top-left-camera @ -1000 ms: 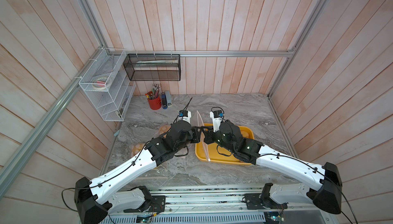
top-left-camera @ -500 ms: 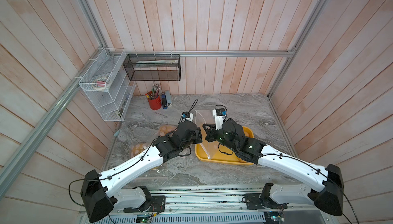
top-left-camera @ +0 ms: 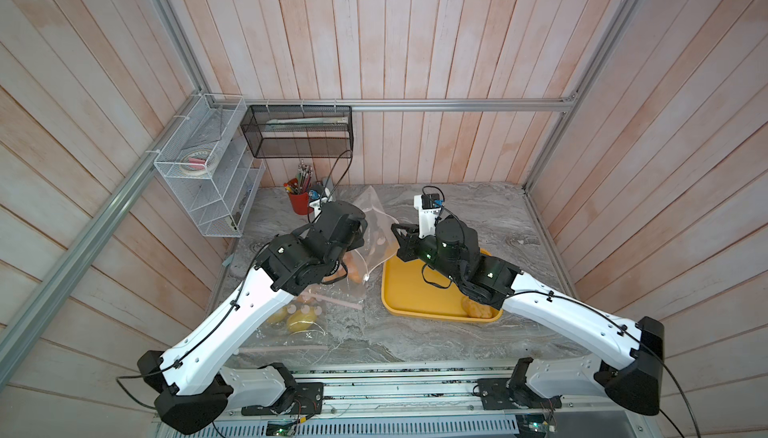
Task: Put the potatoes into a zipper bag and zip it
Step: Open the zipper of the food storage bag.
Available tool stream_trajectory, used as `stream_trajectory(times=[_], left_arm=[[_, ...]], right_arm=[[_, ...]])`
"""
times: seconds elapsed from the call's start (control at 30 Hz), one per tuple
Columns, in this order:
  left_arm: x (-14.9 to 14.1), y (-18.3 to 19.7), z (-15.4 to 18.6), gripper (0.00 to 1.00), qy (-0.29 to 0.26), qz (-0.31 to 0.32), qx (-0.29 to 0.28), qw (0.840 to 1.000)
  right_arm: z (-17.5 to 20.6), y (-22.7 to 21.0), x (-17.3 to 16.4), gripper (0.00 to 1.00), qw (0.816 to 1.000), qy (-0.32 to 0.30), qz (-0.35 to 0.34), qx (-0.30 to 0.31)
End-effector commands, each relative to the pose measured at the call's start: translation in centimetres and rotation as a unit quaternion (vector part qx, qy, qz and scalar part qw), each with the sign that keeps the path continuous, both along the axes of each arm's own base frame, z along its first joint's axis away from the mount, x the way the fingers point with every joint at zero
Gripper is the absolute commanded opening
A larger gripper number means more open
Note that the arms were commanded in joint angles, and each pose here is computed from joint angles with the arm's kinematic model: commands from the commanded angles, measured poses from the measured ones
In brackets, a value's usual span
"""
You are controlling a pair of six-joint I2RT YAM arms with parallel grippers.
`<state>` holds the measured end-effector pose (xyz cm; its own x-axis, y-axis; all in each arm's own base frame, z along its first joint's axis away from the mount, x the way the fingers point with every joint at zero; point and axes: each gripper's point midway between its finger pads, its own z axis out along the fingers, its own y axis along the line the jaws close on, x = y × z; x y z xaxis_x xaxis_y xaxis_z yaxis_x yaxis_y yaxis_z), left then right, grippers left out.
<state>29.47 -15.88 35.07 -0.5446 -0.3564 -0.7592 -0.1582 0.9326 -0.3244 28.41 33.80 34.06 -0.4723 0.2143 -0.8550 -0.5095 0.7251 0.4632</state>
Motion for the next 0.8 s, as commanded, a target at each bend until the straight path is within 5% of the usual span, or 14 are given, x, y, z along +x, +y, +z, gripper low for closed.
stream_trajectory(times=[0.0,0.2,0.53,0.77], left_arm=[[-0.8,2.5,-2.3,0.0,0.051,0.02,0.062,0.997],[1.3,-1.4,-3.9,0.0,0.04,-0.05,0.035,0.997],[5.5,-3.9,-10.4,0.0,0.106,-0.041,0.036,0.993],[7.6,-5.1,-12.9,0.0,0.124,-0.042,0.042,0.991]], right_arm=[[-2.0,-0.3,2.3,0.0,1.0,0.012,-0.016,-0.021],[-6.8,-2.0,6.4,0.0,0.997,0.046,-0.044,-0.033],[-12.6,-4.1,9.6,0.01,0.995,0.079,-0.037,-0.04],[-12.6,-5.7,9.1,0.39,0.994,0.074,-0.052,-0.059]])
